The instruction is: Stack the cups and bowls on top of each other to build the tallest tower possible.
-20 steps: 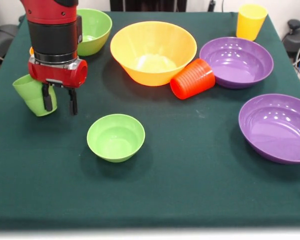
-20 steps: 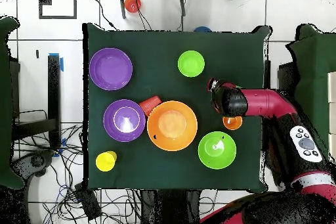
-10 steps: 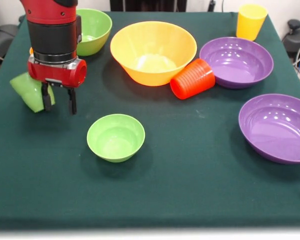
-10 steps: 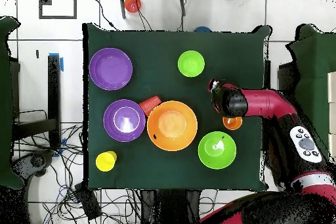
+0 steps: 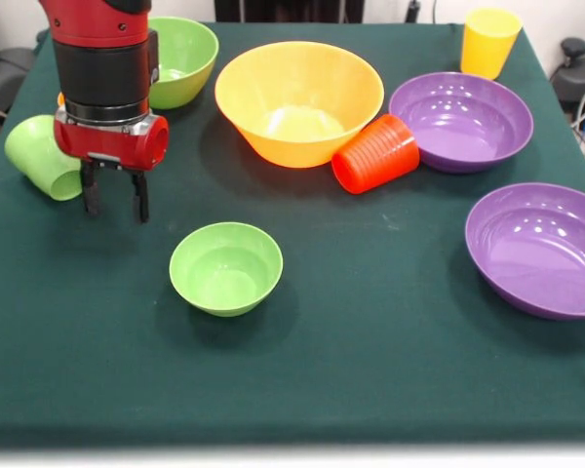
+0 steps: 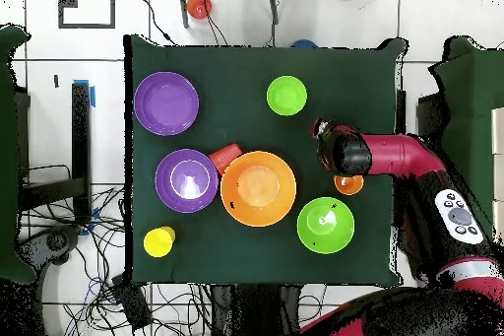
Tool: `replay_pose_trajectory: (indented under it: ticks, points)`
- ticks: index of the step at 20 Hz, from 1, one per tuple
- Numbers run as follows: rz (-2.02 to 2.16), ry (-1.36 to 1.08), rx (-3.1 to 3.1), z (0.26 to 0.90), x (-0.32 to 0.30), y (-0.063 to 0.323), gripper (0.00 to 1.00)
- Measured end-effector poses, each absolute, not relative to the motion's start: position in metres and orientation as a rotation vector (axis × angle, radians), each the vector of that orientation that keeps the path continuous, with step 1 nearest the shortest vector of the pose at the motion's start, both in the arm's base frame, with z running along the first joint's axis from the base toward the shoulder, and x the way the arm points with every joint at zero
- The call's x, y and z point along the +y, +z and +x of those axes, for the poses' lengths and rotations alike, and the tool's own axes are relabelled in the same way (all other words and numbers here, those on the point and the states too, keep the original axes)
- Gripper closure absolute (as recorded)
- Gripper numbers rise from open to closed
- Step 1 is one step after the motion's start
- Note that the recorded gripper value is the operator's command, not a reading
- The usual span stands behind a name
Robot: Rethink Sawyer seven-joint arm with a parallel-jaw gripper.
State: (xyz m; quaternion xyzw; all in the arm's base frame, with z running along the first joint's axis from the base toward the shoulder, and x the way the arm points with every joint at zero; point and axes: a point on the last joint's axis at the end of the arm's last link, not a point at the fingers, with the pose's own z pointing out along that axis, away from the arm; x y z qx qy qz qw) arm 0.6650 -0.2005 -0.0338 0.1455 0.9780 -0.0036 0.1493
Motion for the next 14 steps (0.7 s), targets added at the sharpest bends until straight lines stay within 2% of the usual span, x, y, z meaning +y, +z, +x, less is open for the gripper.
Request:
replay_pose_trajectory:
  ticks: [14]
  points:
    - [0.425, -0.012, 2.806, 0.6664, -0.2030, -0.0305, 0.00]
